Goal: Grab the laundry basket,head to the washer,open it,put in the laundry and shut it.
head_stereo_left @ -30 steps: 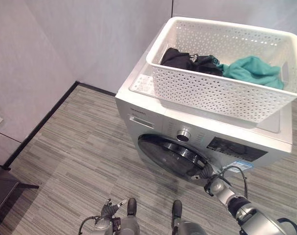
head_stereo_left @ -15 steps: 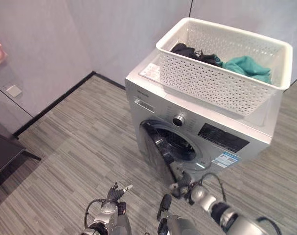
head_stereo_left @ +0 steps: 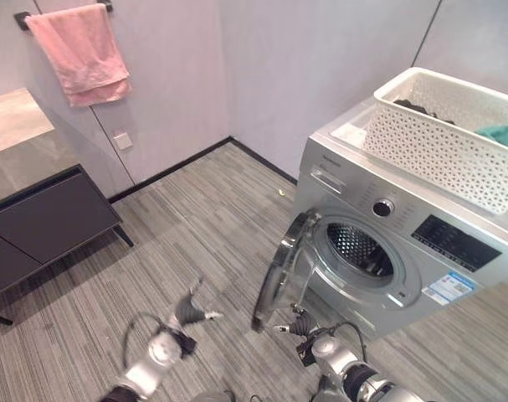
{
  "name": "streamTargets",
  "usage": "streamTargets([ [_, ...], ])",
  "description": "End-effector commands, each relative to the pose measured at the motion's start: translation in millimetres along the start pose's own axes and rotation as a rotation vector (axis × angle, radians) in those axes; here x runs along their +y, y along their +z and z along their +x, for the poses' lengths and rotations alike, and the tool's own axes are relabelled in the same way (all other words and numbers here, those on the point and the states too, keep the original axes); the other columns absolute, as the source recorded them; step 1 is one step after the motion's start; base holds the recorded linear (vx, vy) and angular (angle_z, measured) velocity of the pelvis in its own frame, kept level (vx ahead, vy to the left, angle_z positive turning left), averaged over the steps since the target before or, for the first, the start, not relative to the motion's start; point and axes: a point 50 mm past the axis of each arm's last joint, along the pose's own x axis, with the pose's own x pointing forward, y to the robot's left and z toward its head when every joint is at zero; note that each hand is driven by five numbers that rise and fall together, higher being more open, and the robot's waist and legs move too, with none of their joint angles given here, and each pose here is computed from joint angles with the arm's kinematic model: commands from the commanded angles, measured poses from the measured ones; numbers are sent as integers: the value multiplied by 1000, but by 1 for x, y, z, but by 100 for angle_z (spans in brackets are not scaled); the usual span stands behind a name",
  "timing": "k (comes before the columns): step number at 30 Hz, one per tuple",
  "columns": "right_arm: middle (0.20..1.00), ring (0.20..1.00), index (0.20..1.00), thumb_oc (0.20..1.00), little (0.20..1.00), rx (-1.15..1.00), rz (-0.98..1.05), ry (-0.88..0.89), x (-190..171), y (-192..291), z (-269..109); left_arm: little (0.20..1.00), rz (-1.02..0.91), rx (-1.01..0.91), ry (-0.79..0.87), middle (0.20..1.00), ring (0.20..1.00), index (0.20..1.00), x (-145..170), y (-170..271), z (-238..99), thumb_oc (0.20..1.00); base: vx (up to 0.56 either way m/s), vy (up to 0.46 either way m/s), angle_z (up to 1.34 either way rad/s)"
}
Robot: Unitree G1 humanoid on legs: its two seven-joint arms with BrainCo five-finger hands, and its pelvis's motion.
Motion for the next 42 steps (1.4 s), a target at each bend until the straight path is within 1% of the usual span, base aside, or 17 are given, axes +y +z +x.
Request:
streamTargets([
  [1, 1000, 1000, 1000, 1000, 1000, -31, -53, -43, -9, 7, 3, 1000, 78, -350, 206, 1000, 1000, 1000, 32, 68, 24, 1000, 59, -18, 16],
  [7, 1000, 1000, 1000, 1000, 1000, 187, -63, -49, -16, -53, -10, 1000, -52, -735, 251, 1000, 1000, 1000, 69, 161, 23, 1000, 82, -37, -11],
  [8, 1000, 1000, 1000, 1000, 1000, 257, -69, -63, -24, -71, -15, 1000, -221, -796, 120, 1000, 1000, 1000, 59, 182, 26, 1000, 82, -23, -12],
  [9, 1000, 1000, 1000, 1000, 1000, 258, -69, -65, -25, -71, -15, 1000, -225, -798, 117, 1000, 1000, 1000, 60, 183, 26, 1000, 93, -17, -8],
  [11, 1000, 1000, 1000, 1000, 1000, 304, -69, -80, -36, -82, -18, 1000, -388, -796, -108, 1000, 1000, 1000, 38, 198, 35, 1000, 132, -11, -9],
  [12, 1000, 1000, 1000, 1000, 1000, 340, -116, -70, -43, -92, -22, 1000, -442, -759, -338, 1000, 1000, 1000, 14, 203, 44, 1000, 143, 0, -21],
  [14, 1000, 1000, 1000, 1000, 1000, 365, -151, -52, -46, -102, -26, 1000, -450, -695, -454, 1000, 1000, 1000, -1, 199, 52, 1000, 146, 10, -31],
  [17, 1000, 1000, 1000, 1000, 1000, 433, -219, -42, -66, -120, -35, 1000, -197, -411, -764, 1000, 1000, 1000, -47, 155, 71, 1000, 130, -13, -26],
  [21, 1000, 1000, 1000, 1000, 1000, 431, -271, -32, -79, -119, -35, 1000, 40, -256, -872, 1000, 1000, 1000, -50, 117, 77, 1000, 33, 5, -28],
  [22, 1000, 1000, 1000, 1000, 1000, 422, -289, -32, -83, -116, -34, 1000, 243, -142, -864, 1000, 1000, 1000, -55, 88, 82, 1000, 26, -2, -27],
  [26, 1000, 1000, 1000, 1000, 1000, 392, -312, -38, -87, -105, -28, 1000, 499, 166, -764, 1000, 1000, 1000, -57, 27, 87, 1000, -59, -3, -27],
  [28, 1000, 1000, 1000, 1000, 1000, 380, -313, -43, -86, -102, -27, 1000, 505, 218, -713, 1000, 1000, 1000, -50, 19, 88, 1000, -83, -19, -35],
  [30, 1000, 1000, 1000, 1000, 1000, 344, -301, -59, -86, -96, -25, 1000, 487, 295, -539, 1000, 1000, 1000, -18, 9, 98, 1000, -147, -58, -17],
  [31, 1000, 1000, 1000, 1000, 1000, 284, -285, -76, -85, -86, -21, 1000, 442, 352, -288, 1000, 1000, 1000, 29, 5, 110, 1000, -146, -65, 0],
  [34, 1000, 1000, 1000, 1000, 1000, 226, -278, -96, -85, -73, -17, 1000, 395, 418, -175, 1000, 1000, 1000, 55, -7, 107, 1000, -108, -61, 0],
  [37, 1000, 1000, 1000, 1000, 1000, 189, -279, -96, -81, -75, -19, 1000, 345, 475, 98, 1000, 1000, 1000, 125, -16, 102, 1000, -54, -77, 2],
  [42, 1000, 1000, 1000, 1000, 1000, 161, -299, -112, -77, -73, -19, 1000, 324, 428, 330, 1000, 1000, 1000, 167, -3, 103, 1000, -47, -76, 18],
])
